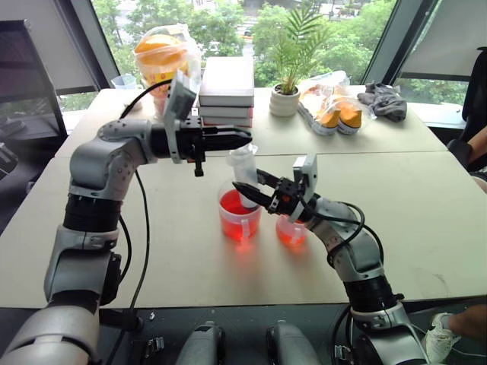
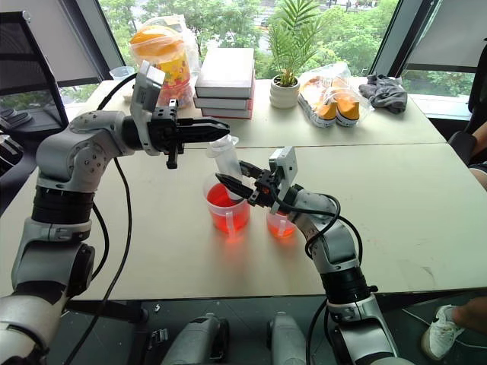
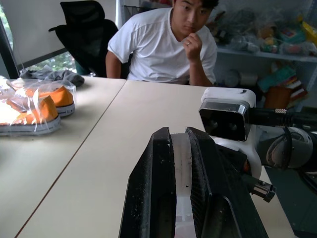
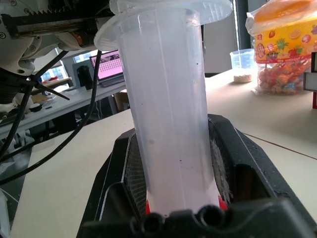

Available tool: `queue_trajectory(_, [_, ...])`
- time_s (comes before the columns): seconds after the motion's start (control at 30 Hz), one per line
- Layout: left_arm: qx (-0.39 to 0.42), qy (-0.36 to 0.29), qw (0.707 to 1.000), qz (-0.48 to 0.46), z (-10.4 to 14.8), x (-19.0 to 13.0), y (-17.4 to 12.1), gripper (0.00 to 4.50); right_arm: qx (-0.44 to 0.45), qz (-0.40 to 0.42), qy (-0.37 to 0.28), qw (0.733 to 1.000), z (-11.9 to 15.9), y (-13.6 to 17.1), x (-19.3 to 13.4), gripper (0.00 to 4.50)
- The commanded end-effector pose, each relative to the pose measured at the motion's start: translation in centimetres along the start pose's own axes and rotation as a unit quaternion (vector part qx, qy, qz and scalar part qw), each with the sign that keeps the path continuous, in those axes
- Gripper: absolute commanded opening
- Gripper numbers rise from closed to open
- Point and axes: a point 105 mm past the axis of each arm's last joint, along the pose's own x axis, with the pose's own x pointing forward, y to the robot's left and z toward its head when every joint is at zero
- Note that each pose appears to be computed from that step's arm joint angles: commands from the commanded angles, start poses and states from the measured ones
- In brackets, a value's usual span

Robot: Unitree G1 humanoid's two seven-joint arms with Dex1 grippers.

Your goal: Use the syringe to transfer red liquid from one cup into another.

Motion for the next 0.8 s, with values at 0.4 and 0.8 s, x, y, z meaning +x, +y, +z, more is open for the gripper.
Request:
queue_trajectory(0.4, [0.090,-0.033,0.994,0.055,5.5,-1.8,1.8,0.04,0.014,0.045,0.005,0.999,0.0,1.0,0.5,1.43])
queue_trajectory(0.8, [0.106,-0.034,0.992,0.063,6.3,-2.0,2.3,0.04,0.019,0.050,0.009,0.999,-0.3,1.2,0.5,1.43])
